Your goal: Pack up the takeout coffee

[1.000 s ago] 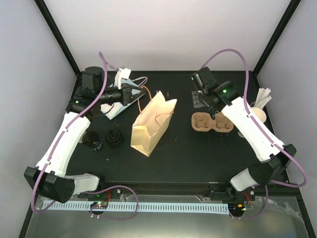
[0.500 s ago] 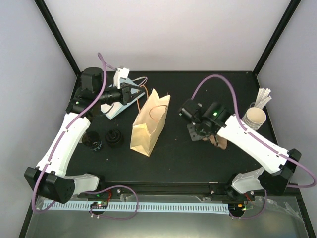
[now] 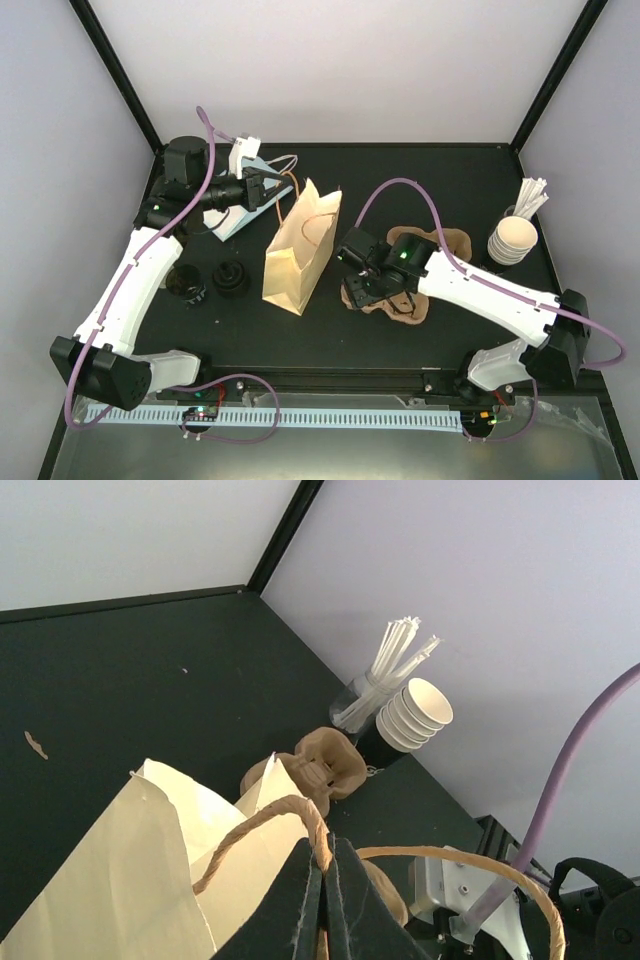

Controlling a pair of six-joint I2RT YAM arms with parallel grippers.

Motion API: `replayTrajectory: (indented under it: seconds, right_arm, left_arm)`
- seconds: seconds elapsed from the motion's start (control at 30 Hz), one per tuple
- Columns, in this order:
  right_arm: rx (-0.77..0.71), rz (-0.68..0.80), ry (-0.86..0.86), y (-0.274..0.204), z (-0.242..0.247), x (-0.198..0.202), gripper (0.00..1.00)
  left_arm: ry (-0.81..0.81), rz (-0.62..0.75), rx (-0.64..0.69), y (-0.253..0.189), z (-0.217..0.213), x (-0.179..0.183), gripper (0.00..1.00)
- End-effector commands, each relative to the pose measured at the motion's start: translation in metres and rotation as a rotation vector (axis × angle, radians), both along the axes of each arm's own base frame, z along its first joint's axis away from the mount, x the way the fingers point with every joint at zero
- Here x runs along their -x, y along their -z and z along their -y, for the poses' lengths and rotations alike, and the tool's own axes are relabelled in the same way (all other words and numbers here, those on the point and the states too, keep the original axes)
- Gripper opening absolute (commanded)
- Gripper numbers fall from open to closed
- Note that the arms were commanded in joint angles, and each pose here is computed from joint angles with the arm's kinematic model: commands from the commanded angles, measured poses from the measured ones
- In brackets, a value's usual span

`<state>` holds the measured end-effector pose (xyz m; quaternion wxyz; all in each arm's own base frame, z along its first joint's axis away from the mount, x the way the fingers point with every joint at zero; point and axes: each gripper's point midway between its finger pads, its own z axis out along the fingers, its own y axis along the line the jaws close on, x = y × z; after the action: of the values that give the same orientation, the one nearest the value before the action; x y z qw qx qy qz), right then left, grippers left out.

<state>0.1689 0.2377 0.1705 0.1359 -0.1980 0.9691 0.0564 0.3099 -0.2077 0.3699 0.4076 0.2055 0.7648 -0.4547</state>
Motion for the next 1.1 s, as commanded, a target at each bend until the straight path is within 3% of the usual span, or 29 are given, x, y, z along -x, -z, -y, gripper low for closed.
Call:
replayTrajectory:
  seconds: [0.0,0.13,0.57,0.87,1.07]
  right_arm:
    - [-0.05,0.045,0.044,-0.003,-0.001,-0.007,0.66]
    - [-0.021,0.044,0.134,0.018,0.018,-0.01,0.77]
    - [-0.073,-0.002,0.356,0.062,0.035,-0.027,0.75]
    - [-0.187,-0.001,0.505,0.078,0.032,-0.028,0.77]
    - [-0.139,0.004,0.527,0.087,0.033,-0.033,0.75]
  left_arm:
    - [-0.006,0.037,0.011,-0.011,-0.004,0.005,0.01]
    - [0.007,0.039,0.014,-0.012,-0.003,0.008,0.02]
    - [0.077,0.043,0.038,-0.018,0.003,0.019,0.02]
    - [0.095,0.036,0.045,-0.014,0.005,0.022,0.02]
    - [0.11,0.034,0.054,-0.016,0.007,0.023,0.01]
